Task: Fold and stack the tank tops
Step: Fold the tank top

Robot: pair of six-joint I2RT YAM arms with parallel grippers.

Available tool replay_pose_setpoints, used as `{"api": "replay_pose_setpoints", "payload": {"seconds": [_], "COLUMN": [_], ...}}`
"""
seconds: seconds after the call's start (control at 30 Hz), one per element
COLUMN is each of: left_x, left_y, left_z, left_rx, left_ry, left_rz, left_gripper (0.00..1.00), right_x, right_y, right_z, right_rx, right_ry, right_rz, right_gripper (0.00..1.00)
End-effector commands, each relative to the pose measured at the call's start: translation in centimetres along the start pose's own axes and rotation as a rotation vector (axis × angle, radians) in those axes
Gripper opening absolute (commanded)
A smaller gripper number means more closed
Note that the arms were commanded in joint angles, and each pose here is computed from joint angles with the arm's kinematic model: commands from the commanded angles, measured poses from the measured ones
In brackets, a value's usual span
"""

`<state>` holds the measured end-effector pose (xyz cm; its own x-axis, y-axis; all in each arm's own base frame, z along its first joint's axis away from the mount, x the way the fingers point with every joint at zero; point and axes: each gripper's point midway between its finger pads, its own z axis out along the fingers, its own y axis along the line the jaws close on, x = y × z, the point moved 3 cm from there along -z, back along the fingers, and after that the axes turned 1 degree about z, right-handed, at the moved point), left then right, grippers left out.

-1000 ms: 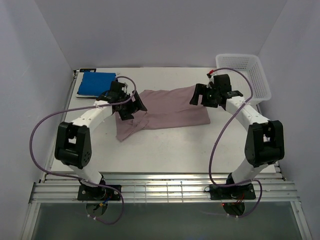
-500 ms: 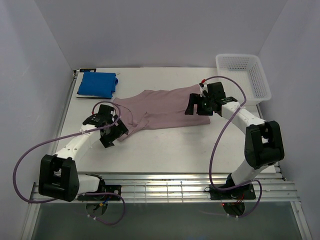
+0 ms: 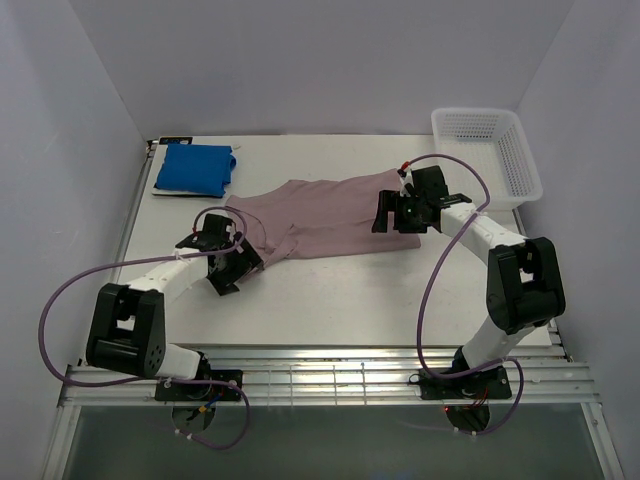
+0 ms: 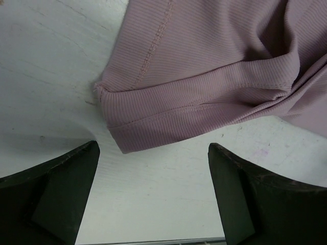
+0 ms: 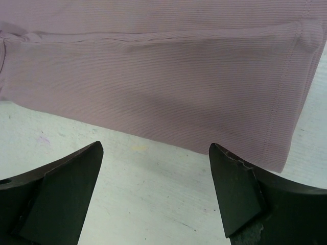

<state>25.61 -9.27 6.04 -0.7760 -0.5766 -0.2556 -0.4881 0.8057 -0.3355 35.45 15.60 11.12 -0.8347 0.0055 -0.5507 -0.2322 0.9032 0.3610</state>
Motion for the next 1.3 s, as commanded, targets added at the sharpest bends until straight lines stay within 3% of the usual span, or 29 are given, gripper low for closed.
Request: {"api": "replay_pose_setpoints", "payload": {"seconds": [0.0, 0.4, 0.6, 0.83, 0.9, 0.93, 1.03, 1.27], "left_x": [-0.4, -4.4, -7.0, -7.9, -7.3, -6.9, -6.0, -3.7], "left_y": [-0.5, -2.5, -3.5, -5.4, -5.8, -5.6, -4.5, -1.9], "left_z": [0.8, 0.0, 0.3, 0.5, 0.6, 0.7, 0.8, 0.3], "left_rx": [0.056, 0.176, 0.270, 0.384, 0.411, 0.408, 0.365, 0.254], "left_ry": [-0.018, -0.199, -0.183, -0.112, -0.067, -0.056, -0.032, 0.012], "left_rz": [-0.003, -0.085, -0.159, -0.149, -0.129, -0.112, -0.103, -0.114], "left_gripper": [0.98, 0.98, 0.98, 0.98, 0.90, 0.80, 0.70, 0.13], "right_x": [-1.4, -1.7, -1.7, -1.4, -1.3, -1.4, -1.3, -1.0], "right_y": [0.2, -0.1, -0.5, -0.9, -0.9, -1.0, -1.3, -1.5], "right_z": [-0.4, -0.5, -0.5, -0.1, 0.0, -0.1, -0.2, -0.1], "right_rx": [0.014, 0.037, 0.055, 0.070, 0.071, 0.077, 0.092, 0.095], "right_ry": [-0.029, -0.039, -0.040, -0.027, -0.020, -0.022, -0.024, -0.015], "right_rz": [-0.033, -0.048, -0.049, -0.045, -0.045, -0.045, -0.043, -0.039], "right_gripper": [0.90, 0.90, 0.90, 0.90, 0.90, 0.90, 0.90, 0.90]}}
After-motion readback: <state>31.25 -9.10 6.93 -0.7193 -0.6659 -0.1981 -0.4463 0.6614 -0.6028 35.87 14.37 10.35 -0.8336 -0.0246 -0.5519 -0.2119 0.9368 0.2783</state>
